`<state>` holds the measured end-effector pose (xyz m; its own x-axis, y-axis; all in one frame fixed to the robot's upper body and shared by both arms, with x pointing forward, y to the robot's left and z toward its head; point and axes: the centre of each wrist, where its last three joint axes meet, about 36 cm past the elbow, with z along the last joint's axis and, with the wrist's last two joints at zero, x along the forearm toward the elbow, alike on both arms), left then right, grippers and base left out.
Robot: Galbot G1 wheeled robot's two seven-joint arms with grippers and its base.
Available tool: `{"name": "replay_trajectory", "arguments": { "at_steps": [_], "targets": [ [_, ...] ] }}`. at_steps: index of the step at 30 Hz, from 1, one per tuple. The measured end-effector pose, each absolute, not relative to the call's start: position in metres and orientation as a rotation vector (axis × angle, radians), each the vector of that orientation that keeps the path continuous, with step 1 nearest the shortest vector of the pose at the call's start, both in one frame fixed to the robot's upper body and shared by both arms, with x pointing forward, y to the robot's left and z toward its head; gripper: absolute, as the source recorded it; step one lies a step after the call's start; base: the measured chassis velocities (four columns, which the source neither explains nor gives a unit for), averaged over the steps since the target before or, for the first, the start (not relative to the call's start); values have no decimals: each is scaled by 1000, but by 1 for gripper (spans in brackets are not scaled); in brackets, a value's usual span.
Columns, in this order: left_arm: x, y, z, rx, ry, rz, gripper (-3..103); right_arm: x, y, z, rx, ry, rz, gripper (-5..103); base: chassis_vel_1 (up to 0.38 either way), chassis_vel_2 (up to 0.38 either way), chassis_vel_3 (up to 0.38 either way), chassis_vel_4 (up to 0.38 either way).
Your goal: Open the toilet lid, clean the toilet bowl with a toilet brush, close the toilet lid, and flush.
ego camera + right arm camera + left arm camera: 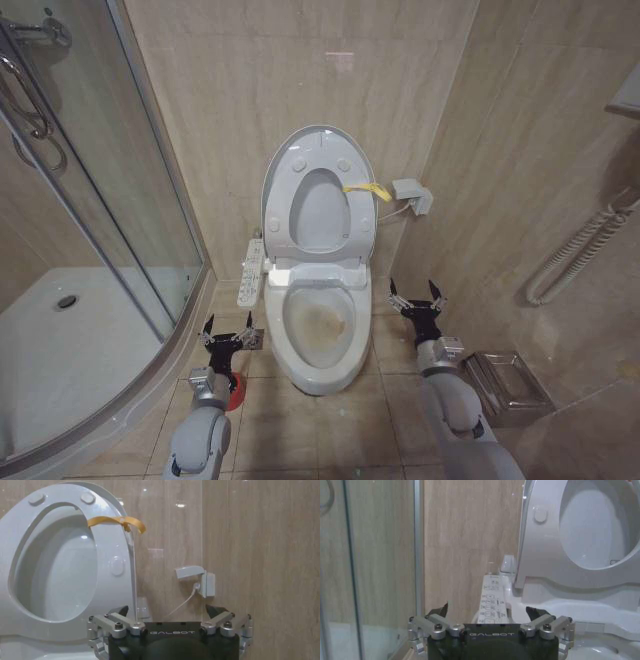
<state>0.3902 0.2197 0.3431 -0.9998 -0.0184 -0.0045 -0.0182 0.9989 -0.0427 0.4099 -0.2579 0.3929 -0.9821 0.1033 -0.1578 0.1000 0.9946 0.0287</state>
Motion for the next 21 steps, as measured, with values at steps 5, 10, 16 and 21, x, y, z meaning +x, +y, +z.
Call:
{"name": "replay_trajectory", "arguments": {
  "at_steps": [5,10,16,21],
  "targets": [
    [382,225,356,-42,3071,-7,100,410,-258,393,152,2978,31,100,0,0,0,0],
    [370,228,399,-62,2962,27,100,410,-258,393,152,2978,31,100,0,0,0,0],
    [351,231,454,-73,2933,10,100,410,-258,393,152,2978,31,100,0,0,0,0],
    [352,234,430,-124,2958,-16,100,410,-258,393,152,2978,31,100,0,0,0,0]
  ]
}}
